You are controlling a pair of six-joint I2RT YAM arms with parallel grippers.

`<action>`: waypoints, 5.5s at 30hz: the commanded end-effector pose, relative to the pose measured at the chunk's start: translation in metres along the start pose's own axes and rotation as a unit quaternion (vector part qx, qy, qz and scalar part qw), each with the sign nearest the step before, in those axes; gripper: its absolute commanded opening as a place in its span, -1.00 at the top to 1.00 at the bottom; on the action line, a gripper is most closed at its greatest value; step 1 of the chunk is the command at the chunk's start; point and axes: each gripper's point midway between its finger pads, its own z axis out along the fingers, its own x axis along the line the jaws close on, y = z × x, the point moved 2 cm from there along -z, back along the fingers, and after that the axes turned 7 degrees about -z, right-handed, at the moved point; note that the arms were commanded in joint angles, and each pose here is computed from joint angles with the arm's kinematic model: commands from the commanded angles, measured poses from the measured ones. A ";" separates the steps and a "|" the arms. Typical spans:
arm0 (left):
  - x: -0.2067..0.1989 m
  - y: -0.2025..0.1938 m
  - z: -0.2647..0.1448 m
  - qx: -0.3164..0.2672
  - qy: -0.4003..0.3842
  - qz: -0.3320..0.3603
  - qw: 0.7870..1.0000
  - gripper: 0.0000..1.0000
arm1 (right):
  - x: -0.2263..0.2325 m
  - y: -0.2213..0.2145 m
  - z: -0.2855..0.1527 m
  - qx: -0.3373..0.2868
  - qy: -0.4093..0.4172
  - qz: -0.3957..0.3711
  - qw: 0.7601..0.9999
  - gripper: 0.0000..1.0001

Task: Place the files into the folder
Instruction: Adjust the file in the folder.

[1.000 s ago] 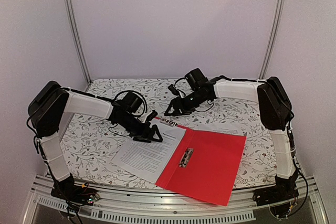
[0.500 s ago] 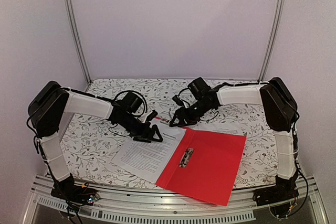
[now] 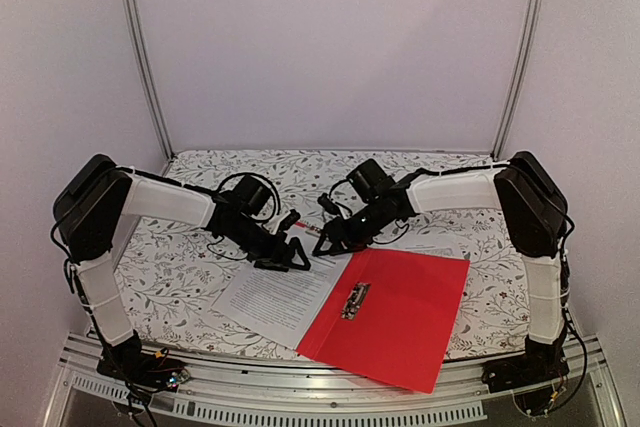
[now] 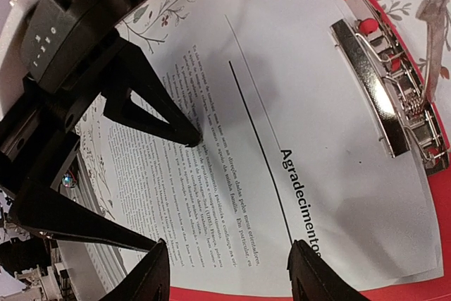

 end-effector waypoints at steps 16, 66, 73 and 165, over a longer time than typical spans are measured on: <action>0.011 -0.013 0.004 0.012 0.012 -0.009 1.000 -0.68 | -0.051 -0.044 0.025 0.052 -0.048 0.049 0.996 -0.14; 0.034 0.137 -0.047 -0.169 0.032 -0.030 0.985 -0.89 | -0.085 -0.048 0.011 0.123 -0.003 -0.044 0.991 -0.12; 0.031 0.118 -0.032 -0.138 0.029 -0.029 0.990 -0.88 | -0.082 -0.040 0.006 0.112 -0.007 -0.044 0.993 -0.16; 0.018 -0.050 -0.043 0.034 0.033 -0.084 0.995 -0.89 | -0.116 -0.006 -0.137 0.038 -0.238 0.075 0.968 -0.52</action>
